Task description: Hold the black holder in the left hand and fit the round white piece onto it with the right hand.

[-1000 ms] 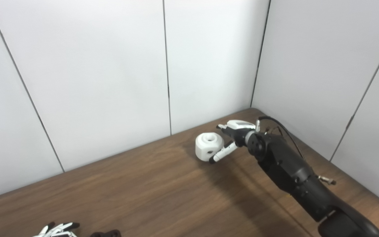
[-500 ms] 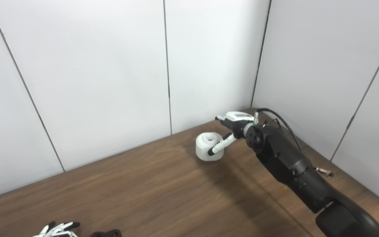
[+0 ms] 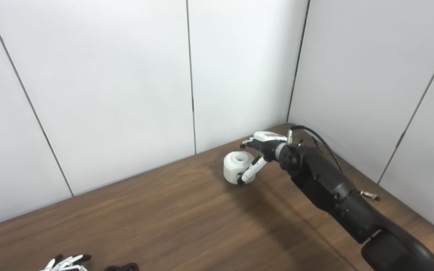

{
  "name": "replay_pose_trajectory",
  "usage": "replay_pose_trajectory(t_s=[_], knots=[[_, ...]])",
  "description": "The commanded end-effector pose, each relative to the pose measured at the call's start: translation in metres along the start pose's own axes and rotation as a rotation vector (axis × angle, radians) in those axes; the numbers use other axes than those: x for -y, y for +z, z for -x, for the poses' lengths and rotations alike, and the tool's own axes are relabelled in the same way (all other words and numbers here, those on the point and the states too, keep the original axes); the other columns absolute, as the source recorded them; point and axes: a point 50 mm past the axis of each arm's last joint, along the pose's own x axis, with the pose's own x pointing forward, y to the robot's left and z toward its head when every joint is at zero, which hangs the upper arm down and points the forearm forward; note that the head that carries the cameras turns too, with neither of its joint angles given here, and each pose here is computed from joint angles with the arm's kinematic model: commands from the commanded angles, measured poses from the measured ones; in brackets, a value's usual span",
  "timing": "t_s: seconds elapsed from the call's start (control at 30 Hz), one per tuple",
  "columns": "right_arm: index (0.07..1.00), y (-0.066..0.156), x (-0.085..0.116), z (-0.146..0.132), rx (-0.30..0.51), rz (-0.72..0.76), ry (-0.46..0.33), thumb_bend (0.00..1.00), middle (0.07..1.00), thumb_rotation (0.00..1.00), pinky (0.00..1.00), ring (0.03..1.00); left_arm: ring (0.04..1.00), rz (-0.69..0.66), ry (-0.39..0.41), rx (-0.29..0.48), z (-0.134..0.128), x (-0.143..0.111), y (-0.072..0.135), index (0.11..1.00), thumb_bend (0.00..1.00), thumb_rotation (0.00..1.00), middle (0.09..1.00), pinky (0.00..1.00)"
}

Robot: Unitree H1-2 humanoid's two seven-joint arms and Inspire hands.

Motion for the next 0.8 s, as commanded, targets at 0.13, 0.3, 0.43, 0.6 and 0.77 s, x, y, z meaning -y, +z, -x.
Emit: replay_pose_trajectory(t_s=[0.13, 0.3, 0.43, 0.6, 0.77], knots=[[0.480, 0.007, 0.029, 0.007, 0.053, 0.034, -0.149, 0.52, 1.000, 0.14, 0.99, 1.000, 0.871, -0.008, -0.044, -0.004, 0.007, 0.005, -0.002, 0.481, 0.51, 0.04, 0.848, 1.00], [0.480, 0.007, 0.030, 0.012, 0.059, 0.030, -0.167, 0.52, 0.995, 0.14, 0.97, 1.000, 0.876, -0.003, -0.041, -0.003, 0.008, 0.003, -0.002, 0.481, 0.51, 0.04, 0.851, 1.00], [0.479, 0.006, 0.031, 0.014, 0.061, 0.023, -0.170, 0.52, 1.000, 0.14, 0.97, 1.000, 0.876, 0.005, -0.039, -0.003, 0.007, 0.003, -0.002, 0.481, 0.51, 0.04, 0.851, 1.00], [0.480, 0.005, 0.032, 0.016, 0.055, 0.024, -0.178, 0.52, 1.000, 0.14, 0.96, 1.000, 0.876, 0.010, -0.039, -0.002, 0.007, 0.003, -0.003, 0.480, 0.51, 0.04, 0.852, 1.00], [0.480, 0.004, 0.034, 0.017, 0.058, 0.017, -0.186, 0.52, 1.000, 0.14, 0.99, 1.000, 0.873, 0.015, -0.032, -0.002, 0.006, 0.002, -0.003, 0.481, 0.51, 0.04, 0.850, 1.00]])
